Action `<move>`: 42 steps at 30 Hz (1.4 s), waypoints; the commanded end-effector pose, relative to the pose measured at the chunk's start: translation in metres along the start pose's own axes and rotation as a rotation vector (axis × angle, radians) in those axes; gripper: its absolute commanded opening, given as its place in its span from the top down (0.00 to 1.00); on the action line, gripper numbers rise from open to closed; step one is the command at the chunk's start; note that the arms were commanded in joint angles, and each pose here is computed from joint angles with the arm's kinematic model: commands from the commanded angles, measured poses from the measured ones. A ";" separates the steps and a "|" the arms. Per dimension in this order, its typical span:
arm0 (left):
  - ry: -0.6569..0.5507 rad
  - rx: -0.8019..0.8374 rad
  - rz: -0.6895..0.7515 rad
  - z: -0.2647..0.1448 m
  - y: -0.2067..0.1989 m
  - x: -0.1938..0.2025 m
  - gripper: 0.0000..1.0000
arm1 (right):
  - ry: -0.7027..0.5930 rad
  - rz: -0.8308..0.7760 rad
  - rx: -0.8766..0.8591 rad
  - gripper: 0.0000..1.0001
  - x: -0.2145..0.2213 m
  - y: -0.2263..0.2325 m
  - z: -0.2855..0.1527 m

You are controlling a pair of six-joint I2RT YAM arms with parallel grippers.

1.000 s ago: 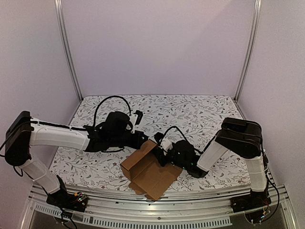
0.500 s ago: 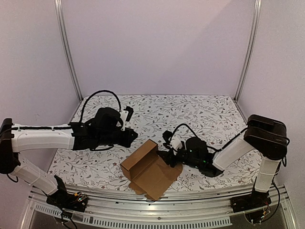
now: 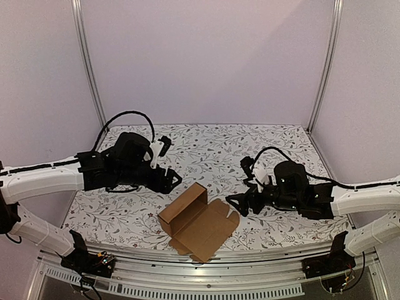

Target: Fold the paper box

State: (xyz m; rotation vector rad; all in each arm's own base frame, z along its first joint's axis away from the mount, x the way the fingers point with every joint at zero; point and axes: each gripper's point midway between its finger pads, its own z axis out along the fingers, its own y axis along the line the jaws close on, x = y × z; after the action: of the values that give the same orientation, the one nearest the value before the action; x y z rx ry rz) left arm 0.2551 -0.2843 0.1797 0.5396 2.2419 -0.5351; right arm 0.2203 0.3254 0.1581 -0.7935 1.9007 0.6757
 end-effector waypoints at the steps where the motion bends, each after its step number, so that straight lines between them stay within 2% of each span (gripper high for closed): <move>1: 0.106 0.048 0.052 -0.005 -0.011 0.011 0.20 | 0.223 0.067 0.089 0.01 0.043 -0.021 -0.026; 6: 0.186 0.029 0.122 0.005 -0.026 0.022 0.17 | 0.341 0.225 0.204 0.01 0.067 -0.037 -0.044; 10: 0.259 -0.042 0.195 0.019 -0.035 0.033 0.17 | 0.470 0.256 0.212 0.01 0.090 -0.036 -0.054; 13: 0.312 -0.105 0.259 0.026 -0.042 0.041 0.16 | 0.478 0.276 0.209 0.01 0.093 -0.035 -0.060; 21: 0.373 -0.401 0.488 0.038 -0.053 0.048 0.17 | 0.477 0.300 0.235 0.01 0.100 -0.039 -0.068; 26: 0.426 -0.475 0.531 0.048 -0.051 0.060 0.25 | 0.472 0.314 0.232 0.01 0.104 -0.039 -0.066; 42: 0.496 -0.520 0.564 0.062 -0.041 0.078 0.46 | 0.468 0.347 0.191 0.01 0.105 -0.032 -0.062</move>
State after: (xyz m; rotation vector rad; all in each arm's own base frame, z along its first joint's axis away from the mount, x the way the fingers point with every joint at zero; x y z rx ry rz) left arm 0.2184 -0.3381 0.0937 1.0499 2.3793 0.4893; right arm 0.1740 0.2333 0.0847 -0.5499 2.5216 0.5059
